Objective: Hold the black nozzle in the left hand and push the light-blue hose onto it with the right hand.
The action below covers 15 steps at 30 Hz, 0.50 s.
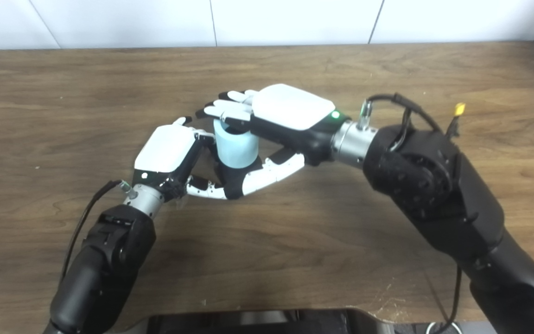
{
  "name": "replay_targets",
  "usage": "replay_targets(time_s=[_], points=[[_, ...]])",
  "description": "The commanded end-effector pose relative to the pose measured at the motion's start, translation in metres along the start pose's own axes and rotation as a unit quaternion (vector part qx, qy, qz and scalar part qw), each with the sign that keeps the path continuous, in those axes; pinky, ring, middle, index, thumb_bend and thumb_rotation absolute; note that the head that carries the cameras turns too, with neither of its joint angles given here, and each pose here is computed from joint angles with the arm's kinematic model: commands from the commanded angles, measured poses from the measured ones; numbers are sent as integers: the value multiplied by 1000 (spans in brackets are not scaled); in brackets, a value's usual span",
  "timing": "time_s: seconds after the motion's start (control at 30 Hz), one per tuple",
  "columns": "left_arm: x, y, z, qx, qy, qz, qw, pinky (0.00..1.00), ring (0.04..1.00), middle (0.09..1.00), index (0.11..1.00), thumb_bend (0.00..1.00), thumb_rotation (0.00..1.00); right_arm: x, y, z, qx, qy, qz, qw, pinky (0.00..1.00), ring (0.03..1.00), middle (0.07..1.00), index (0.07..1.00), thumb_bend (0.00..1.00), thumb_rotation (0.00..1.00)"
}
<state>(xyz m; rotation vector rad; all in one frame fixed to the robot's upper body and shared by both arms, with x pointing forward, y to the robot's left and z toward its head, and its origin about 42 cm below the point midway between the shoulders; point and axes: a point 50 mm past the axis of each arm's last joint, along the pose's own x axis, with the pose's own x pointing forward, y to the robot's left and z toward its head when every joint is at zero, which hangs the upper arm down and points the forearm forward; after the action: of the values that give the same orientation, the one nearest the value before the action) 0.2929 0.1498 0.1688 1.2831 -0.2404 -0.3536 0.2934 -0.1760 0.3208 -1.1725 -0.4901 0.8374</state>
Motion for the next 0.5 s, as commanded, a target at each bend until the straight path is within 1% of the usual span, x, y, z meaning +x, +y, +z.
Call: replay_targets(time_s=[0.0, 0.13, 0.2, 0.3, 0.37, 0.47], points=[[5, 8, 5, 4, -15, 16, 1000, 942, 733, 651, 484, 520, 45, -5, -21, 5, -8, -11, -38, 999, 949, 974, 958, 965, 712, 1000], [5, 7, 4, 2, -13, 20, 1000, 939, 731, 652, 484, 520, 46, -11, -27, -4, 15, 0, -60, 998, 949, 954, 952, 958, 666, 1000], [4, 7, 3, -1, -12, 22, 1000, 939, 731, 652, 485, 520, 46, -13, -27, -9, 31, 9, -68, 997, 923, 944, 941, 946, 662, 1000], [4, 7, 3, -3, -12, 28, 1000, 932, 728, 651, 485, 520, 45, -18, -19, -20, 75, 22, -86, 993, 861, 941, 934, 936, 630, 1000], [4, 7, 2, -3, -12, 30, 999, 930, 727, 651, 485, 520, 45, -20, -14, -26, 95, 32, -95, 990, 815, 922, 935, 939, 623, 1000], [3, 6, 1, -4, -11, 31, 999, 920, 723, 649, 485, 520, 45, -22, -6, -33, 124, 47, -102, 986, 773, 890, 938, 947, 612, 1000]])
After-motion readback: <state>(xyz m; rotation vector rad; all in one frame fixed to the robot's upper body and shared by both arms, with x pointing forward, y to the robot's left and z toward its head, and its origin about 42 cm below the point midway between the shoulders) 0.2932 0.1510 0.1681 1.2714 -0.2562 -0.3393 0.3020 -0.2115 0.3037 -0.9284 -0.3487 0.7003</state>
